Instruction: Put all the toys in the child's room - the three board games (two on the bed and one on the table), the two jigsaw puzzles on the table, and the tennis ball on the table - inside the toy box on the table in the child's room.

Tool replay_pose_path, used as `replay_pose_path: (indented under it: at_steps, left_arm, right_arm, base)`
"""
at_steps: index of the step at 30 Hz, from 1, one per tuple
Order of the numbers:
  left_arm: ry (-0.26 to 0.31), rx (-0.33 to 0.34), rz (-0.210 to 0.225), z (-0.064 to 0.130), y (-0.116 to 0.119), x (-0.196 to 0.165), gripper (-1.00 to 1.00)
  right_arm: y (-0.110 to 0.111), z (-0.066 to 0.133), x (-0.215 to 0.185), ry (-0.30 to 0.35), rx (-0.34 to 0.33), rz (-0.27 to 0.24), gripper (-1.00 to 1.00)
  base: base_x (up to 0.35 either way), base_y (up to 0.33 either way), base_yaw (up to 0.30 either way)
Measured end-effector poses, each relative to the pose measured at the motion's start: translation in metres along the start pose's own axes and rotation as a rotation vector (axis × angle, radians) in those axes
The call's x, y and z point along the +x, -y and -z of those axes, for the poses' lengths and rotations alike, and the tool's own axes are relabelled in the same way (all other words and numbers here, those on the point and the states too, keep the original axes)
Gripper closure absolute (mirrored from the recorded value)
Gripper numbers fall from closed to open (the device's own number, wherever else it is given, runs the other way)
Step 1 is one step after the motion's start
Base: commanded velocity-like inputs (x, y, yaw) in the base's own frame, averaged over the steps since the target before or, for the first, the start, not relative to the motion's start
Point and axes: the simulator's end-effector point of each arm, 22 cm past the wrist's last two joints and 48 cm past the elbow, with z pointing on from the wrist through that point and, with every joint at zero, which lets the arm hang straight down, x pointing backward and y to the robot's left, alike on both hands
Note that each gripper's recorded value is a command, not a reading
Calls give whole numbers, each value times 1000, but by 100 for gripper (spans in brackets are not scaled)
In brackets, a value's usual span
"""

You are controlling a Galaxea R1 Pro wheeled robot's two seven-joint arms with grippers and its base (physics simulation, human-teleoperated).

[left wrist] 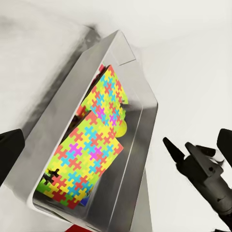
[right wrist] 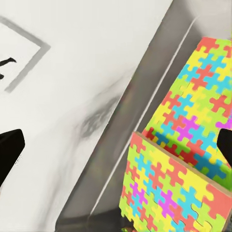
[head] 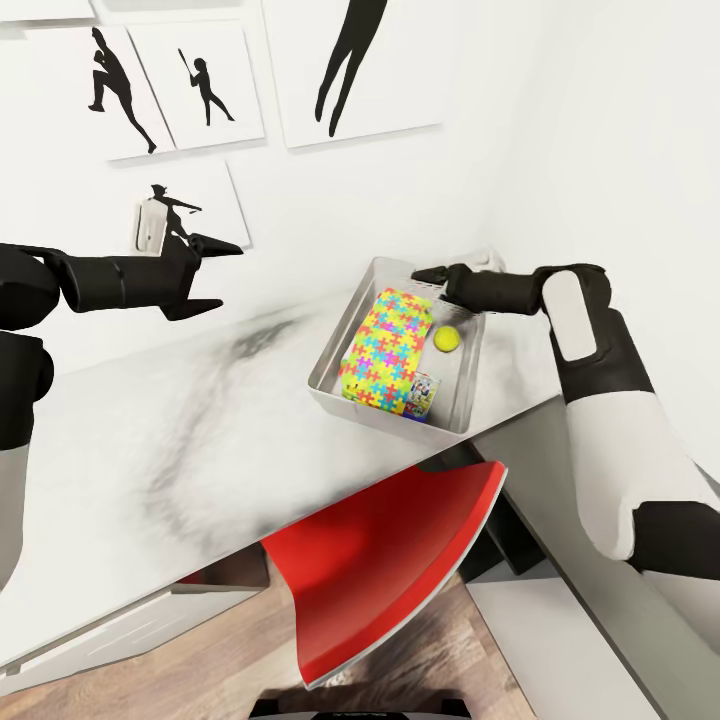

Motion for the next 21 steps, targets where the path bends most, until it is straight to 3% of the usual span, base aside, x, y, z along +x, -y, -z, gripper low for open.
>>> replay_pose_path:
  at_steps: [9, 16, 21]
  left_arm:
    - [-7, 1, 0, -1, -2, 4, -100]
    - [-25, 2, 8, -5, -10, 14, -100]
    - [-31, 39, 9, -5, -3, 17, -100]
  right_arm:
    - [-23, 39, -19, 134, -13, 101, -100]
    - [-33, 61, -17, 190, -16, 148, -100]
    - [-40, 78, -20, 233, -22, 172, -100]
  base:
    - [0, 0, 0]
    - [0, 0, 0]
    - [0, 0, 0]
